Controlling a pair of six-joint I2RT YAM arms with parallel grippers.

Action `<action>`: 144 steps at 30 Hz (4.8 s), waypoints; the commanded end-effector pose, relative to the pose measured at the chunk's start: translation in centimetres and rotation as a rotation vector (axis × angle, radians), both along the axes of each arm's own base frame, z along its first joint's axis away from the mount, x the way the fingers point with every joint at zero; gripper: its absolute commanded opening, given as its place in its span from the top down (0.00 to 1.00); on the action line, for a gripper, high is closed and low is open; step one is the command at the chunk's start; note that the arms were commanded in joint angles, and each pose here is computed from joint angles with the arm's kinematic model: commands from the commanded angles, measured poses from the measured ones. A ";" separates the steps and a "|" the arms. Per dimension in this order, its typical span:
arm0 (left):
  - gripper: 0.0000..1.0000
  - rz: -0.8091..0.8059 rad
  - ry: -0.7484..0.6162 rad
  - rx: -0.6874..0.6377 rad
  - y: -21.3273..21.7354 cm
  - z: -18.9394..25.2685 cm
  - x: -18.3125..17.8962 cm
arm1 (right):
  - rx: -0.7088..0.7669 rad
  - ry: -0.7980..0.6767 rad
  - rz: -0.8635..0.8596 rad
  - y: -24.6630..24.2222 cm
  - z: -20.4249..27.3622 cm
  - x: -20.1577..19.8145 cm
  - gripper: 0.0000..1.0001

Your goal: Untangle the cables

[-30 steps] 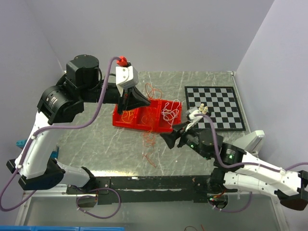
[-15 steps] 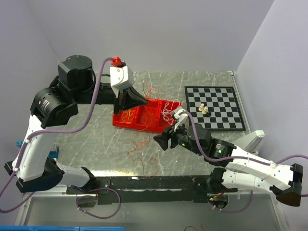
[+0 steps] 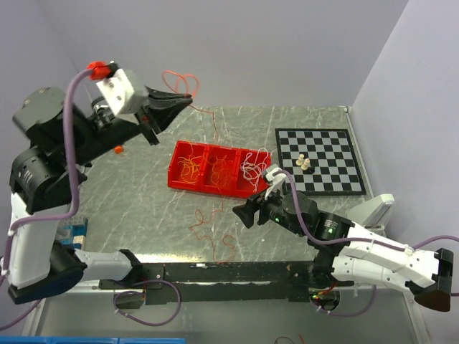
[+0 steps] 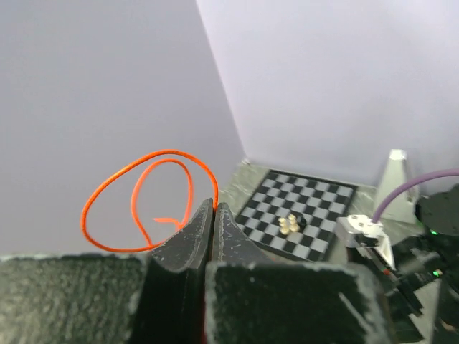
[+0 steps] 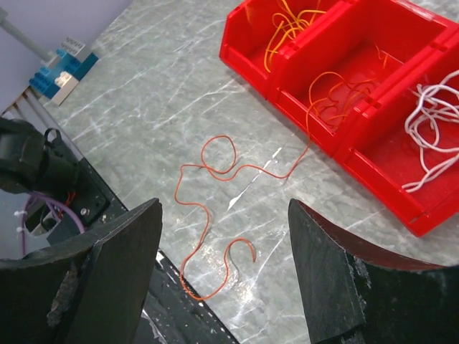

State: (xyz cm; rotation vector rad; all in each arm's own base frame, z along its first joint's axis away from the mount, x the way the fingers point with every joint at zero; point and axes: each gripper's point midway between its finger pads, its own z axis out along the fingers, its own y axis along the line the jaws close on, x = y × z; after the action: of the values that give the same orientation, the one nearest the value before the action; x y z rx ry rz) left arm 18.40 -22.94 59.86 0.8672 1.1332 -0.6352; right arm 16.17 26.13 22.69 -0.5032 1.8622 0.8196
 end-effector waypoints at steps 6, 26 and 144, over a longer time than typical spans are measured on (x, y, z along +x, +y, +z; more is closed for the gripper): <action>0.99 0.121 -0.008 0.102 -2.8 -6.9 6.1 | 0.125 -0.032 -0.127 -2.5 1.7 0.8 0.24; 0.99 0.175 -0.046 0.107 -6.5 -7.8 11.4 | 0.167 -0.033 -0.179 -5.2 0.9 0.2 0.27; 0.99 0.357 0.358 0.379 -4.7 -28.1 18.9 | 0.162 -0.032 -0.196 -6.0 1.4 0.1 0.30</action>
State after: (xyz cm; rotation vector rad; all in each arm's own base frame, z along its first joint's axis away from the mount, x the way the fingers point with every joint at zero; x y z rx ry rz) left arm 37.90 -26.67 32.36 0.8794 1.7038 -0.1876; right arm 16.03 20.39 22.98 -0.2575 1.7884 0.8101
